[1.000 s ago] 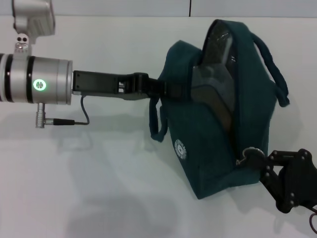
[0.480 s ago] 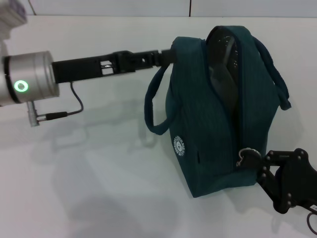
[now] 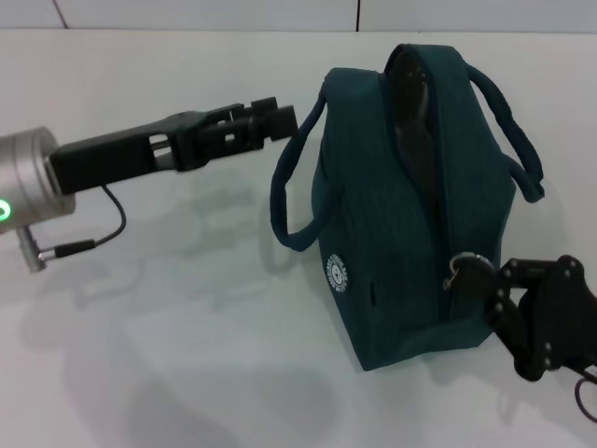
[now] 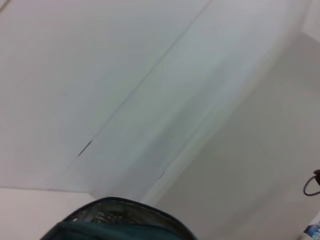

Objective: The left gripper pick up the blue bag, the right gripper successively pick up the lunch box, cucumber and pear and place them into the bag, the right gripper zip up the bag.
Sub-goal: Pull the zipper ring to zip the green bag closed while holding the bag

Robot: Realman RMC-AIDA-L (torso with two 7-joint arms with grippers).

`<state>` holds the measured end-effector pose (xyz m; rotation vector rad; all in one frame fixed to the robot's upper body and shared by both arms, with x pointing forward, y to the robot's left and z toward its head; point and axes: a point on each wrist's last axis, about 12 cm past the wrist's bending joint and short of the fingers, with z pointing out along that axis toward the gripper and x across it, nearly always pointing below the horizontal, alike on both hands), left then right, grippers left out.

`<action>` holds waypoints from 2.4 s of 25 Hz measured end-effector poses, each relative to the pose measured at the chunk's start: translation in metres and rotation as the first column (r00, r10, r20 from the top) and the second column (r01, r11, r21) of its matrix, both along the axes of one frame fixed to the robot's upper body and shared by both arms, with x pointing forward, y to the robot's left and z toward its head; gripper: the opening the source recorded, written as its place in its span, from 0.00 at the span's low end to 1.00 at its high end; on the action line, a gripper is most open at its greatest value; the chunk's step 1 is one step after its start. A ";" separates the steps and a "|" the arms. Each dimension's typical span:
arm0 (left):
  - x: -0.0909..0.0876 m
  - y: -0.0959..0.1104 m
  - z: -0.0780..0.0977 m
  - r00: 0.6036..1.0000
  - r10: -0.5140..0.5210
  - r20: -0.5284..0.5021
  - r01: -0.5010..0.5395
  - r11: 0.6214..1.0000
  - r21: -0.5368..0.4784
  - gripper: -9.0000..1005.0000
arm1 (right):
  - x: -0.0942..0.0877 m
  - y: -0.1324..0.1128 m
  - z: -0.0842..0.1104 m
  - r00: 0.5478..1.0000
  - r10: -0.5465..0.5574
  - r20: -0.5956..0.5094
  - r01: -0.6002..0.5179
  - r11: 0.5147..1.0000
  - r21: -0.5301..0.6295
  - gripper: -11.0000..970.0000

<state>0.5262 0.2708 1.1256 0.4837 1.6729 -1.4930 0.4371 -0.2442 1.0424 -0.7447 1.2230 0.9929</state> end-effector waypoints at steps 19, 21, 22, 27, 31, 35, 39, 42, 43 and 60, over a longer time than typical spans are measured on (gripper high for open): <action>-0.068 0.011 -0.057 0.973 0.064 0.224 -0.064 0.998 -0.008 0.88 | 0.067 0.026 0.050 0.987 -0.034 0.158 0.012 0.990 0.140 0.02; -0.071 0.010 -0.061 0.968 0.072 0.242 -0.073 0.997 -0.006 0.88 | 0.072 0.031 0.051 0.988 -0.023 0.152 0.004 0.992 0.128 0.02; -0.072 0.009 -0.062 0.967 0.074 0.245 -0.075 0.997 -0.006 0.88 | 0.075 0.035 0.051 0.989 -0.013 0.148 -0.005 0.993 0.117 0.02; -0.075 0.004 -0.068 0.970 0.075 0.233 -0.075 0.997 -0.009 0.88 | 0.081 0.049 0.053 0.989 0.037 0.146 -0.048 0.996 0.079 0.02; -0.075 0.001 -0.074 0.968 0.098 0.229 -0.102 0.995 0.005 0.87 | 0.081 0.059 0.053 0.986 0.079 0.148 -0.087 0.995 0.053 0.02; -0.070 -0.002 -0.080 0.965 0.132 0.229 -0.143 0.989 0.031 0.87 | 0.085 0.070 0.054 0.983 0.099 0.153 -0.103 0.995 0.017 0.02; -0.063 -0.008 -0.085 0.961 0.159 0.225 -0.175 0.983 0.053 0.87 | 0.087 0.072 0.054 0.983 0.100 0.155 -0.103 0.995 0.007 0.02; -0.059 -0.013 -0.086 0.960 0.152 0.234 -0.170 0.984 0.058 0.87 | 0.088 0.072 0.055 0.983 0.096 0.156 -0.098 0.995 0.009 0.02; -0.058 -0.014 -0.085 0.960 0.150 0.235 -0.168 0.984 0.059 0.87 | 0.088 0.072 0.055 0.983 0.095 0.156 -0.097 0.995 0.009 0.02; -0.047 -0.023 -0.085 0.956 0.113 0.270 -0.146 0.984 0.105 0.76 | 0.089 0.071 0.056 0.984 0.083 0.160 -0.087 0.996 0.017 0.02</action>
